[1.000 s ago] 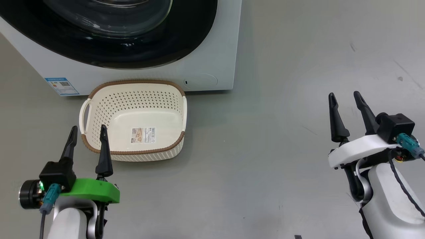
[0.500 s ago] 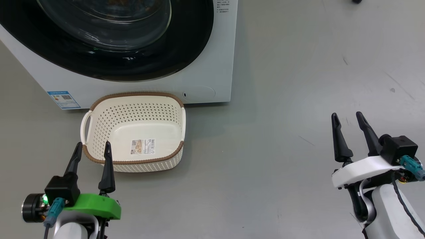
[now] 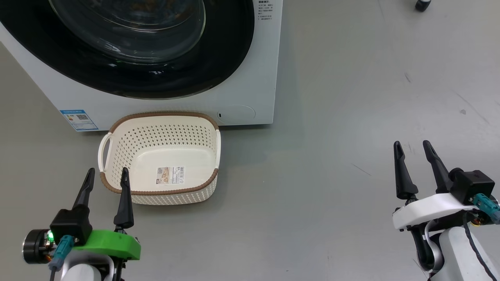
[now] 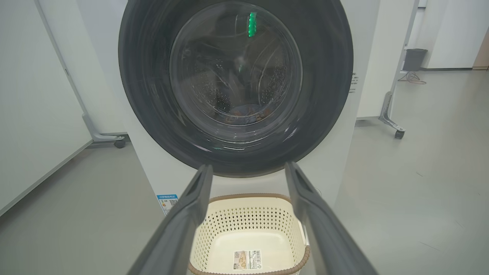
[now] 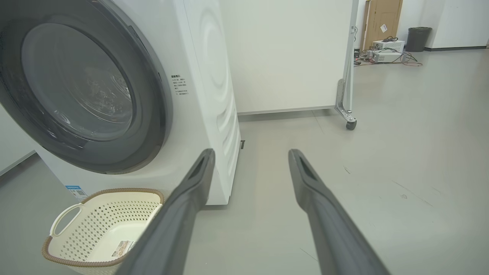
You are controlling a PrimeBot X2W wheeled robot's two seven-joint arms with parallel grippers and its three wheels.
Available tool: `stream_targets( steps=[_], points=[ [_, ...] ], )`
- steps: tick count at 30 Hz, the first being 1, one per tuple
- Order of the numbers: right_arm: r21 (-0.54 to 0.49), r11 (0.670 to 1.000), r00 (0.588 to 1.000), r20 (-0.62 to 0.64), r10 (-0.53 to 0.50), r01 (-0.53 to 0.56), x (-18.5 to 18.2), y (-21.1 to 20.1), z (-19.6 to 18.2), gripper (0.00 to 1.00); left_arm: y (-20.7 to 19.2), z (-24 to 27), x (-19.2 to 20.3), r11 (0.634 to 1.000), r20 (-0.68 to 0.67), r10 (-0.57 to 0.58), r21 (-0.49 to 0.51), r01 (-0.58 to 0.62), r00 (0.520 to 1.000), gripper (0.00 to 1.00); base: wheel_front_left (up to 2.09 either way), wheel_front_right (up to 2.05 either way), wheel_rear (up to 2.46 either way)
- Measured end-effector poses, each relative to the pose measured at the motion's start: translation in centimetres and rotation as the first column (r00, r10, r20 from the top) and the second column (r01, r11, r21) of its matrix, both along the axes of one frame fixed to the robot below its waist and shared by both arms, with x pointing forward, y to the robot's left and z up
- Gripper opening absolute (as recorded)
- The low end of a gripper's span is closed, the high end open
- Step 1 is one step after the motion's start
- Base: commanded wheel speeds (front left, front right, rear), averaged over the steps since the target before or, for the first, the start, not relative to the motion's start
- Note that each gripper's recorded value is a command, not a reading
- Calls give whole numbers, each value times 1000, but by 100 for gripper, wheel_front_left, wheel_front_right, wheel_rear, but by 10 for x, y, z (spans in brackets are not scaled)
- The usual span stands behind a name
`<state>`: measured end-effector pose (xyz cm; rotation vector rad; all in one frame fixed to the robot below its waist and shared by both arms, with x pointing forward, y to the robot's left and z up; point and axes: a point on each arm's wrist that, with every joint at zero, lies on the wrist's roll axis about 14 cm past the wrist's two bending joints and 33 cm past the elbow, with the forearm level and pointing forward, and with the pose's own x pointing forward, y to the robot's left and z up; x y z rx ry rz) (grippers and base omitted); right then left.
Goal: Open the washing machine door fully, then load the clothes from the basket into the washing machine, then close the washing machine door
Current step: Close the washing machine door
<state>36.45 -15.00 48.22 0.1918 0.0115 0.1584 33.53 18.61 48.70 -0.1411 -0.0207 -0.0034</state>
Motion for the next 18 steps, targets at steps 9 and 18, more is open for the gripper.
stream_targets(
  steps=[9, 18],
  points=[
    [-5, 1000, 1000, 2, 7, -7, 0, 4, 0, 100, 3, 0, -2, 1000, 1, 7, 7, -7, 1000, 100, 0, 0, 0],
    [4, 1000, 1000, -7, 16, -16, -2, 8, -3, 100, 4, 0, -4, 1000, 1, 10, 6, -10, 1000, 100, 0, 0, 0]
  ],
)
